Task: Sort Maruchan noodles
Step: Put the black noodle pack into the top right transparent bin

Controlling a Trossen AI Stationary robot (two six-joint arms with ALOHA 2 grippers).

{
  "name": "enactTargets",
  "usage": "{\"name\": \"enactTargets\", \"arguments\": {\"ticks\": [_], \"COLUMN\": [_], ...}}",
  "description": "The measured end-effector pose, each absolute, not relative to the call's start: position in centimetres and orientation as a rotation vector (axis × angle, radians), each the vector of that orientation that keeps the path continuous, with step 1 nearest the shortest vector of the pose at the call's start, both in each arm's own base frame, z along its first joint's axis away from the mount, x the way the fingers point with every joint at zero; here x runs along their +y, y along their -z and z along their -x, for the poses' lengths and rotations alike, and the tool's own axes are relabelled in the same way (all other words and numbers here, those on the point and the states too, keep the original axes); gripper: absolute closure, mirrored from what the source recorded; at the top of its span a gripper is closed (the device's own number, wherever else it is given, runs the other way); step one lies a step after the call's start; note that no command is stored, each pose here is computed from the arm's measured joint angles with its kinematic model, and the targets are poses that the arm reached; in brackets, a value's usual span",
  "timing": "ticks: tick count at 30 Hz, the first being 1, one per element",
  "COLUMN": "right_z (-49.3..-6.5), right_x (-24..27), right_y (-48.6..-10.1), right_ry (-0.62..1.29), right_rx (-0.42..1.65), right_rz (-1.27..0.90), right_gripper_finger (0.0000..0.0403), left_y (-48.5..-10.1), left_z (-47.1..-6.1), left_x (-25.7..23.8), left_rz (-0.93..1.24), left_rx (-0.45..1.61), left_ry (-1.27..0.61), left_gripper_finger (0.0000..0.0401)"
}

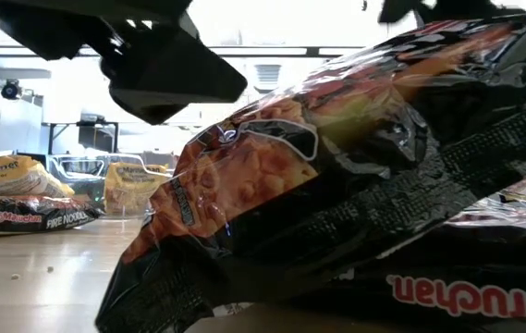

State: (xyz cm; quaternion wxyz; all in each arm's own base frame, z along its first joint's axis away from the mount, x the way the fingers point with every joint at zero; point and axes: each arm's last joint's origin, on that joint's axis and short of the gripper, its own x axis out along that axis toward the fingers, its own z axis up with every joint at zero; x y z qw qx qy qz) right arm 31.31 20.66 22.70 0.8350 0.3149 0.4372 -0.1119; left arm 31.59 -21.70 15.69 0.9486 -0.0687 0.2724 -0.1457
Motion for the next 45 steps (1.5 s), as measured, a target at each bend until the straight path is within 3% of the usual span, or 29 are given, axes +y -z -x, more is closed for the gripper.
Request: {"name": "enactTargets", "arguments": {"ticks": [18, 45], "right_z": [-31.4, -31.6], "right_x": [21.5, 21.6], "right_y": [-21.9, -21.0], "right_ry": [0.217, 0.284], "right_rx": [0.872, 0.871], "right_rz": [-0.729, -0.805], "right_gripper_finger": [0.0197, 0.0197], "left_y": [-12.6, -11.1], "left_z": [-32.0, -33.7], "left_x": [-22.3, -21.1], "left_rz": [0.144, 0.146], "left_rx": [0.586, 0.523], "left_ry": [0.28, 0.251], "left_gripper_finger": [0.0235, 0.0237]}}
